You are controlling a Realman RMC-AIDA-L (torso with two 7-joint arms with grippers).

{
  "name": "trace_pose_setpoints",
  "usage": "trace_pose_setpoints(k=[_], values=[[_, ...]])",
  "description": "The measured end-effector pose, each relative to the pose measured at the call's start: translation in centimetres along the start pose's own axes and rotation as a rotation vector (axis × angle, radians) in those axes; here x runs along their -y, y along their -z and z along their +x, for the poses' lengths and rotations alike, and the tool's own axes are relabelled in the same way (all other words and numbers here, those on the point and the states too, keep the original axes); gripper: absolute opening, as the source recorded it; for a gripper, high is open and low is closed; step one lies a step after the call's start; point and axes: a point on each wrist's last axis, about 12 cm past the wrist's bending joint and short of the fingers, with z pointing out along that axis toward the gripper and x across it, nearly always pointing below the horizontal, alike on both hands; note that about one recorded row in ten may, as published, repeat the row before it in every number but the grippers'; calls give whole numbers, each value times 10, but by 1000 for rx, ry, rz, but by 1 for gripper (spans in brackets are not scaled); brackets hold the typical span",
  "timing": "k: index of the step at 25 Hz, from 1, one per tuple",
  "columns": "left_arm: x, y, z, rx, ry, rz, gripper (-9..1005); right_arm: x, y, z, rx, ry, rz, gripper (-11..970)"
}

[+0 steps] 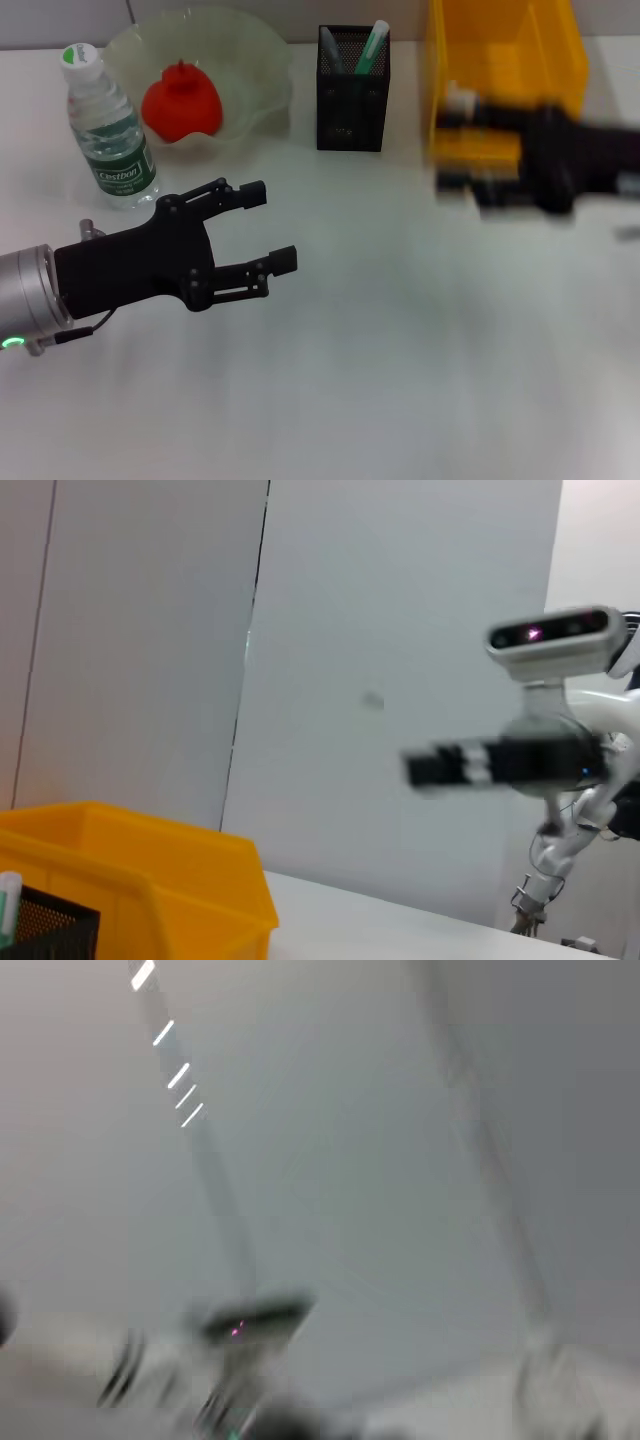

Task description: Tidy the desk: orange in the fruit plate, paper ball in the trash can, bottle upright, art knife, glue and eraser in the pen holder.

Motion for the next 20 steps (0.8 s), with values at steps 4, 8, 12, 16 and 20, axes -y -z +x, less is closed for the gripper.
trace_pose_setpoints(k=[4, 8, 12, 16, 20], values=[[2, 2, 2, -19, 47, 23, 859, -10, 11, 21, -145, -31, -45, 768], [4, 7, 5, -64, 54, 44, 860, -19, 10, 43, -164, 4, -34, 768], [4, 7, 6, -95, 50, 64, 860, -21, 2, 57, -167, 53, -7, 768], [4, 6, 6, -103, 42, 76, 859, -23, -4, 64, -157, 80, 2, 768], [3, 7, 4, -118, 39, 91, 859, -21, -9, 65, -158, 88, 5, 768]])
